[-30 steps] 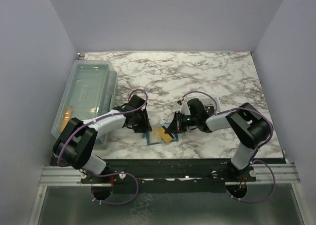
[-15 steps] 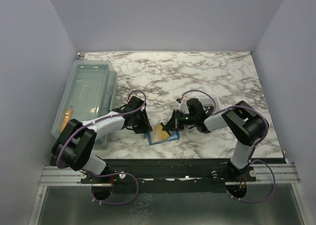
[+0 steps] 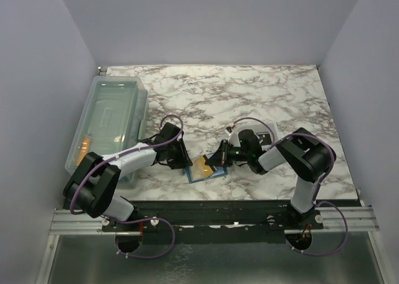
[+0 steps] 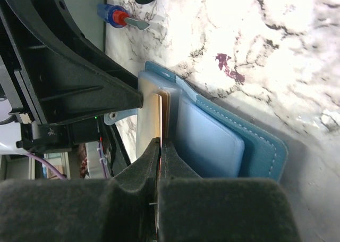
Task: Put the credit cards into the card holder
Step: Insert the credit card into the card holder.
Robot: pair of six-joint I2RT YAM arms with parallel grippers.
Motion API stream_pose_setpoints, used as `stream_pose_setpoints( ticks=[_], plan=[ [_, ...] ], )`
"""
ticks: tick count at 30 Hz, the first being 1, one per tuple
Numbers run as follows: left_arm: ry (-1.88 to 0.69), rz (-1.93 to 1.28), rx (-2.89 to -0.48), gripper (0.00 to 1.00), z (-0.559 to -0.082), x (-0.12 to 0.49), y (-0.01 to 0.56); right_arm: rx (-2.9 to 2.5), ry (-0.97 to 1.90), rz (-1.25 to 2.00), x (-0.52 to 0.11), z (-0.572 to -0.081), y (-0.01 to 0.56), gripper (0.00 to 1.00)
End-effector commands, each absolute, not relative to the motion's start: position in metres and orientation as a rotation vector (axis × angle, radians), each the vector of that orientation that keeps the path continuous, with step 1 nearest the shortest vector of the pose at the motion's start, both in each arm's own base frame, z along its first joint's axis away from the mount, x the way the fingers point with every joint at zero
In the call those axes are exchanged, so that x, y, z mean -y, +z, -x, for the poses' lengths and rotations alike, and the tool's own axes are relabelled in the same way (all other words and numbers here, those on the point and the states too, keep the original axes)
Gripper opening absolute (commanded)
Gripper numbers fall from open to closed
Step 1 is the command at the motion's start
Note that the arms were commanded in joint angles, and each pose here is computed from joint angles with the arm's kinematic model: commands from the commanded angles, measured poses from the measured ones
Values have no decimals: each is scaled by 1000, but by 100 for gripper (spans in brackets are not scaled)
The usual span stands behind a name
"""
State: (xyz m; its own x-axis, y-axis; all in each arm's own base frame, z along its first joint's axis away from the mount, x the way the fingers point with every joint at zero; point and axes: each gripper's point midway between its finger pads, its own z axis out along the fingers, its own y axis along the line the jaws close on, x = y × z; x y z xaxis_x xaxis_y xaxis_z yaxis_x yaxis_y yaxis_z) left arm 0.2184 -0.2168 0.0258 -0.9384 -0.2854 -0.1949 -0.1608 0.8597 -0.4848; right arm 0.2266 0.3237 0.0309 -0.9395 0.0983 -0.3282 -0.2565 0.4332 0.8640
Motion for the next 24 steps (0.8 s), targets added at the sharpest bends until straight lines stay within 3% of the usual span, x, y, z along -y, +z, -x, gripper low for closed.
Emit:
stream_pose_setpoints(
  ticks=[1, 24],
  plan=[
    [-593, 360, -2939, 38, -176, 201, -5, -2323, 1469, 30, -320, -232, 21, 0],
    [-665, 408, -2912, 37, -169, 204, -1, -2194, 1354, -173, -312, -242, 21, 0]
  ],
)
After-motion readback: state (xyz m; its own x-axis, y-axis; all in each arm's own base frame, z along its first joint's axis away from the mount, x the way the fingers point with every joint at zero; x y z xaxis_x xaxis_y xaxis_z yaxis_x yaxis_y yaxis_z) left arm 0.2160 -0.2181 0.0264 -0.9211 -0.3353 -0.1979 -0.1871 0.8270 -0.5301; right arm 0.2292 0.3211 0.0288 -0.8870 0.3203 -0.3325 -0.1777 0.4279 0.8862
